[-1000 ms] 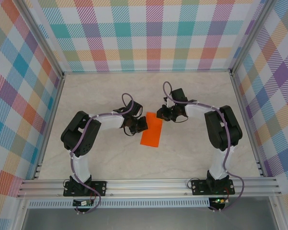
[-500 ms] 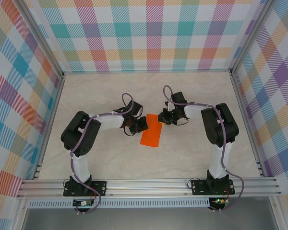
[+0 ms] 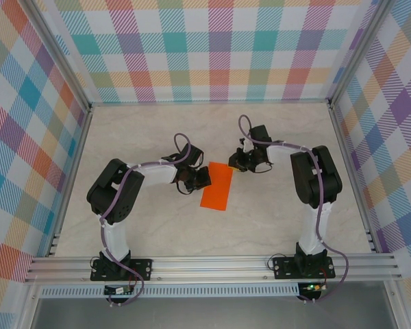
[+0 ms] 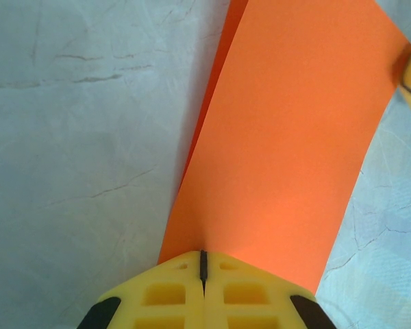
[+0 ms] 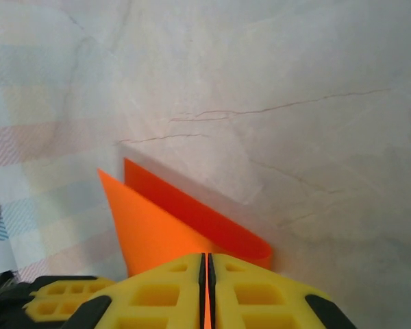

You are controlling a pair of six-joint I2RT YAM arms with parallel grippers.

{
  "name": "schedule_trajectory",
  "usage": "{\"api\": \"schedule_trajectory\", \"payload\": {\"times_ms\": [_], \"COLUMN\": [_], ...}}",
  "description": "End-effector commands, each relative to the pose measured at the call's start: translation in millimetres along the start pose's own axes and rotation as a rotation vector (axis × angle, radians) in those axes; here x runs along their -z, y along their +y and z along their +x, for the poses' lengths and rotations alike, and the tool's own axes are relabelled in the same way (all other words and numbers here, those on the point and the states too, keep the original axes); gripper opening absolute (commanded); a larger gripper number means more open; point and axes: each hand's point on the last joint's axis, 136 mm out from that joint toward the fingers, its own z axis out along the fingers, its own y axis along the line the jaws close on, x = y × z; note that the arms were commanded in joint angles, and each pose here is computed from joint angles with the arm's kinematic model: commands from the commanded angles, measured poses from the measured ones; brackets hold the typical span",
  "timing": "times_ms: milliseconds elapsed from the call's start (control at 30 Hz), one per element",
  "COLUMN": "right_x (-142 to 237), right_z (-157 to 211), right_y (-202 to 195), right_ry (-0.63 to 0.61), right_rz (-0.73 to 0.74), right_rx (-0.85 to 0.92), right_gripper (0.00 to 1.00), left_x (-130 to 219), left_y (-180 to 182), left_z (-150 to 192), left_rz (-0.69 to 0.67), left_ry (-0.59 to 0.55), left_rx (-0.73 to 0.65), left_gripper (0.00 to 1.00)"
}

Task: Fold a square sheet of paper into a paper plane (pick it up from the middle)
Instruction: Fold the square sheet of paper in half at the center of the table.

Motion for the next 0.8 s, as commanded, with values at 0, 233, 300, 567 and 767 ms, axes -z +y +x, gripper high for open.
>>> {"api": "schedule_trajectory", "payload": {"times_ms": [0, 233, 300, 567, 767], "right_x": [-10, -3, 7, 15, 0], "right_z": [6, 0, -7, -22, -12], "right_y": [-14, -6, 11, 24, 2], "right_ry": [0.027, 0.029, 0.011, -0.009, 0.026], "right_rz": [0.037, 0.037, -0.020, -0.096, -0.052], "right_rx": [-0.016, -0.011, -0.006, -0.034, -0.066], "right_gripper": [0.12, 0.12, 0.12, 0.12, 0.12], "left_x": [-11, -11, -10, -10, -10], "left_y": [40, 40, 40, 40, 39], "left_z": [31, 31, 31, 31, 31], "left_rz": [-0.133, -0.134, -0.134, -0.132, -0.131], "left_ry": [0.090, 0.091, 0.090, 0.088, 0.087], "left_rx": [0.026, 0.028, 0.025, 0.026, 0.026], "left_gripper": [0.00, 0.00, 0.00, 0.00, 0.00]}}
